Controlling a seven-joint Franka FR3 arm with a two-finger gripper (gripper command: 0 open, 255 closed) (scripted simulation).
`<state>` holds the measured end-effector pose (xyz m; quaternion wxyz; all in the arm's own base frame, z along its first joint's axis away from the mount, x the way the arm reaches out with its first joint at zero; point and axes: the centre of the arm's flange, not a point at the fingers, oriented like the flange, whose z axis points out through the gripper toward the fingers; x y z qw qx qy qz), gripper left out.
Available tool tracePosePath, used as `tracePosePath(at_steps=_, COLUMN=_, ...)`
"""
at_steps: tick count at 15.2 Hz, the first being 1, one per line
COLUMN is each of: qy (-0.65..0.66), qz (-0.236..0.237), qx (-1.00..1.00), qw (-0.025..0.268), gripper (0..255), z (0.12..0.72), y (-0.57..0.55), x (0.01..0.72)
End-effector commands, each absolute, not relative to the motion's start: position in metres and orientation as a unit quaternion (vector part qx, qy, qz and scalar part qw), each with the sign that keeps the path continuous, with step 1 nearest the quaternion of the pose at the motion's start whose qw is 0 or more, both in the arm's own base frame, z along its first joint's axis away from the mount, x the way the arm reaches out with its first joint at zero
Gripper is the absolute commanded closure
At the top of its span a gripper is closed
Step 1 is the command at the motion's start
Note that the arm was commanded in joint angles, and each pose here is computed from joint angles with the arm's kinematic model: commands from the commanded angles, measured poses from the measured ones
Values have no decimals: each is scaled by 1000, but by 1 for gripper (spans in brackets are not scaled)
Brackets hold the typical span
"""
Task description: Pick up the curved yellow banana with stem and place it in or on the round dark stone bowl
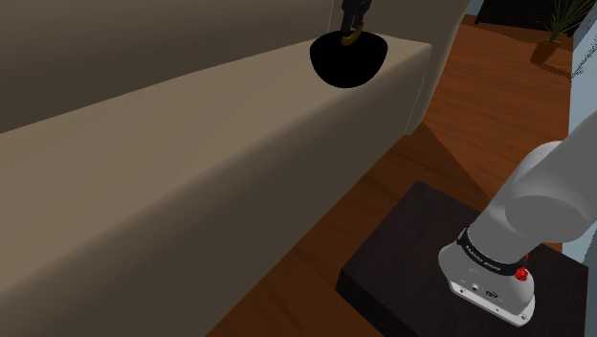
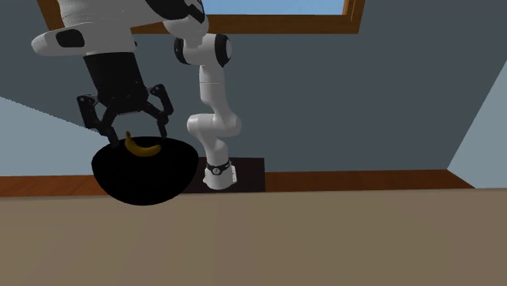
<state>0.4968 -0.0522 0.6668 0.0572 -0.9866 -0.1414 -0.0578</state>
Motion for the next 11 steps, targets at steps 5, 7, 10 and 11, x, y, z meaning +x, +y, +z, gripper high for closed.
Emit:
tracePosePath(at_steps=5, qy=-141, qz=-58, qx=-987, qw=57, gripper=0, z=706, y=-57, x=493)
tracePosePath(at_steps=7, qy=-141, qz=-58, qx=-987, qw=57, gripper=0, z=716, y=-59, x=492)
tracePosePath(at_steps=10, qy=-141, qz=-58, qx=-987, qw=57, gripper=0, z=716, y=-59, x=492)
tracePosePath(at_steps=11, qy=-141, qz=-58, qx=-987, qw=57, gripper=0, z=716, y=-59, x=492)
